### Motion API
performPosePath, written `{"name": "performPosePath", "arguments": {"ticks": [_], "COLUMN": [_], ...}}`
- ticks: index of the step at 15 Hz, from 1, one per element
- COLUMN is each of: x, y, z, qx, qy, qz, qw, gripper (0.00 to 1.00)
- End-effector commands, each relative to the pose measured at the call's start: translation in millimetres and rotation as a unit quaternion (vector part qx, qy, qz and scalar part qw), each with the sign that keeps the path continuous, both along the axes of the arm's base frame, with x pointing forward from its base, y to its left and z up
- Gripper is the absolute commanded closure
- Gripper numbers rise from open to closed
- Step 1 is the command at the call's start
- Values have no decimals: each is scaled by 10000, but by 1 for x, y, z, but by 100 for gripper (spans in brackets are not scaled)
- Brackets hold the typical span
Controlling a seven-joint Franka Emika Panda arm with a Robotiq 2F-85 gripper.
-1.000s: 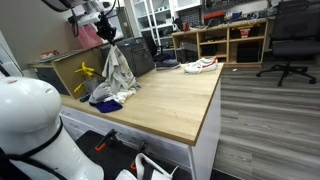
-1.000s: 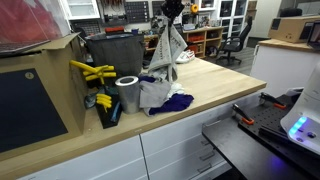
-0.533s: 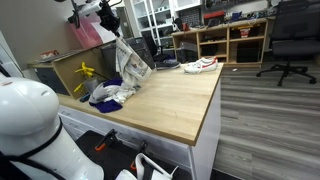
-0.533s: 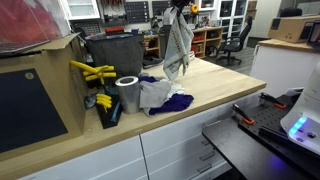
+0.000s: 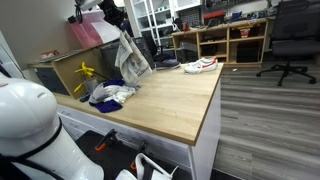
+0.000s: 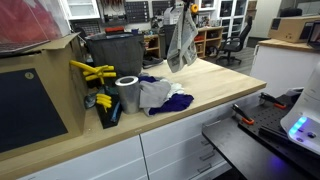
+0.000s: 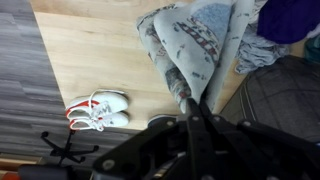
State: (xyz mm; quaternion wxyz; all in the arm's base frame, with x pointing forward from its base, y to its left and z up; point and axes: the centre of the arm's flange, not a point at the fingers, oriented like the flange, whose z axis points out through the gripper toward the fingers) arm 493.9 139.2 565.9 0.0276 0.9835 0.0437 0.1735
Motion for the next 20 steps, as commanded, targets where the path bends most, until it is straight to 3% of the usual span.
{"name": "performPosePath", "arguments": {"ticks": [1,14,20], "x": [3,26,25], "y": [-19,-135,-130], "z": [0,-28,-30], "qx": [-68,-660,-835], "qy": [158,349,300], "qz": [-291,-1216,-1257], "qw": [9994,9898,9881], "gripper": [99,99,99]}}
